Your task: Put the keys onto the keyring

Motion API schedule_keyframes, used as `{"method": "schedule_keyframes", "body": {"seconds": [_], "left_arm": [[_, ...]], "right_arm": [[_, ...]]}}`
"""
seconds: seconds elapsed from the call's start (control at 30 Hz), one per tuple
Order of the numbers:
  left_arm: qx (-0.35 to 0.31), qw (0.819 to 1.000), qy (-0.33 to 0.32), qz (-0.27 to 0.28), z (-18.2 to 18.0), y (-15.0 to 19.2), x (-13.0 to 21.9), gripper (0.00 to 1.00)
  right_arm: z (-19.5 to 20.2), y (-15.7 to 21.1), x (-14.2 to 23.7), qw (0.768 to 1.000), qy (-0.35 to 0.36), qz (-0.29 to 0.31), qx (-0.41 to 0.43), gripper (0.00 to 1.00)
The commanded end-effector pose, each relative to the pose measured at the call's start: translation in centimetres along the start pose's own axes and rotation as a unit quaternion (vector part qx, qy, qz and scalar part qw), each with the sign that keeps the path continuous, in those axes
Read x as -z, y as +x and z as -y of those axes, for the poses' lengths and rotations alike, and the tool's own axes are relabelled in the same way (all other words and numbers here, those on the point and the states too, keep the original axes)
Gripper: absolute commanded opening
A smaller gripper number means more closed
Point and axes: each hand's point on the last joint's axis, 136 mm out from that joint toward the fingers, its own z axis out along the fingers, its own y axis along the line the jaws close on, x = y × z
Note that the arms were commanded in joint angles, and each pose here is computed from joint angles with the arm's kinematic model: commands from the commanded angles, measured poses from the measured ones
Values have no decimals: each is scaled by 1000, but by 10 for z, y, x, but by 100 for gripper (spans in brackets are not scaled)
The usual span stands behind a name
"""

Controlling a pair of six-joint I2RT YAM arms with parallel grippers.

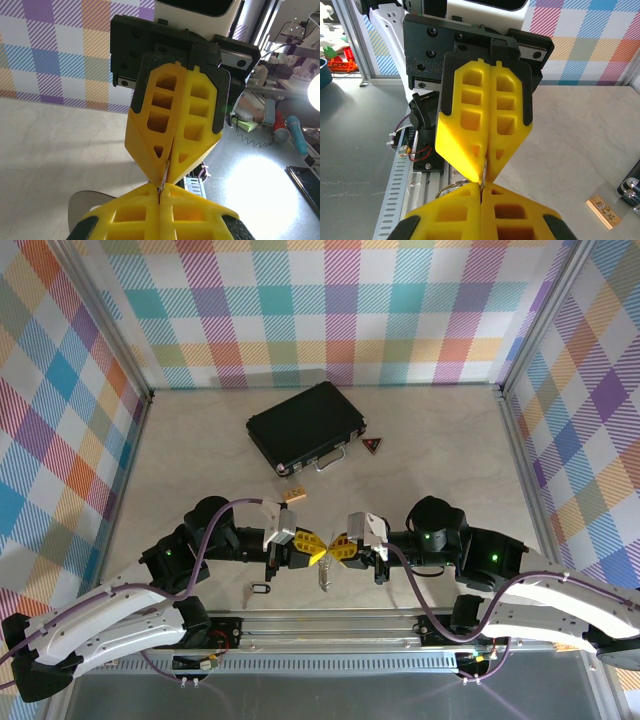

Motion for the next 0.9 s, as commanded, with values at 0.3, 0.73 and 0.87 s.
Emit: {"method": "schedule_keyframes", "body": {"seconds": [0.3, 0.73, 0.87], "left_arm": [[-14, 999, -36, 22, -7, -11, 7, 0], [42, 983, -177, -12, -62, 16, 7, 0], [66, 971, -227, -19, -85, 26, 12, 0]], "right_arm": [[18, -6, 7, 999, 45, 8, -28, 65], [70, 29, 10, 982, 76, 10, -173, 79], [87, 49, 0, 973, 96, -12, -210, 79]]}}
